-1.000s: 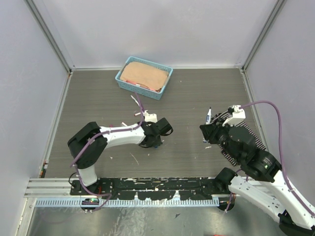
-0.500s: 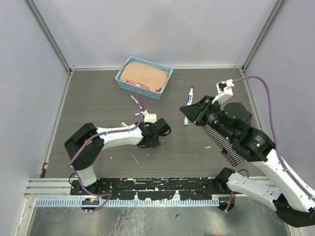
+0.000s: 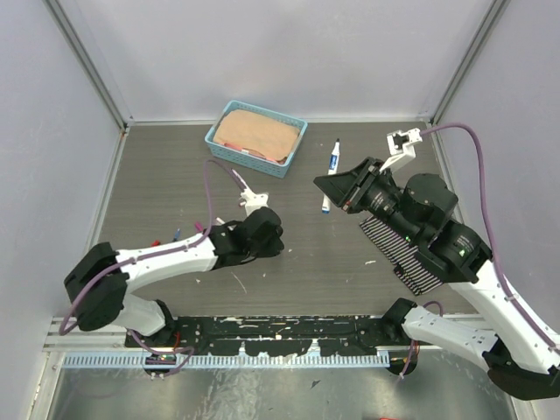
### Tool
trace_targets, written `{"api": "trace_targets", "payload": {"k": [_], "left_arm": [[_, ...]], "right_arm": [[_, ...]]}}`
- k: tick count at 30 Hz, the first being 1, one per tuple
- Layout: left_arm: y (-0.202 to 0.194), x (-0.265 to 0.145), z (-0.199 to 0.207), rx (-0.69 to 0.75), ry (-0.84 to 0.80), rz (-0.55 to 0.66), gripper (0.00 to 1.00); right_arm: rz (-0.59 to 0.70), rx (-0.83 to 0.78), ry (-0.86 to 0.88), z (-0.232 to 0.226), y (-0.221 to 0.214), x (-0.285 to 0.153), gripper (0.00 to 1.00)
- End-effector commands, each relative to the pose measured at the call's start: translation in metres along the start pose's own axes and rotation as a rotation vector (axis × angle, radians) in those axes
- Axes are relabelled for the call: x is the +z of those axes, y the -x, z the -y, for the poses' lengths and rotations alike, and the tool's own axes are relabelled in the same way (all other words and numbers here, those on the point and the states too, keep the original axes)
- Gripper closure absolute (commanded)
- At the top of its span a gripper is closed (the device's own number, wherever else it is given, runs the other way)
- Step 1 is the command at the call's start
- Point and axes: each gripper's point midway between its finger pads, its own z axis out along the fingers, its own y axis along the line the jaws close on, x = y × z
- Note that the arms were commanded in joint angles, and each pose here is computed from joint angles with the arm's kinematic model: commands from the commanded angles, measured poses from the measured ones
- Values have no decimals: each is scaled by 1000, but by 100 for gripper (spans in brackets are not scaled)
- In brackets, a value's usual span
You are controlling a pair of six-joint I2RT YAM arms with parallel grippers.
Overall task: Insert the pens into the pen caps
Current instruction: Insert the pen cap onto the pen.
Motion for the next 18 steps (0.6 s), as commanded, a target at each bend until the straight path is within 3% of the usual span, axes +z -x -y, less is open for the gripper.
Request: {"api": "trace_targets", "payload": {"k": [1,18], "left_arm": [[27,-22,28,3,-164,107,100],[98,-115,40,18,-289,378,100]], "right_arm": [[70,2,99,-24,21,-7,99],[58,-9,173,-45,27,-11,99]]}}
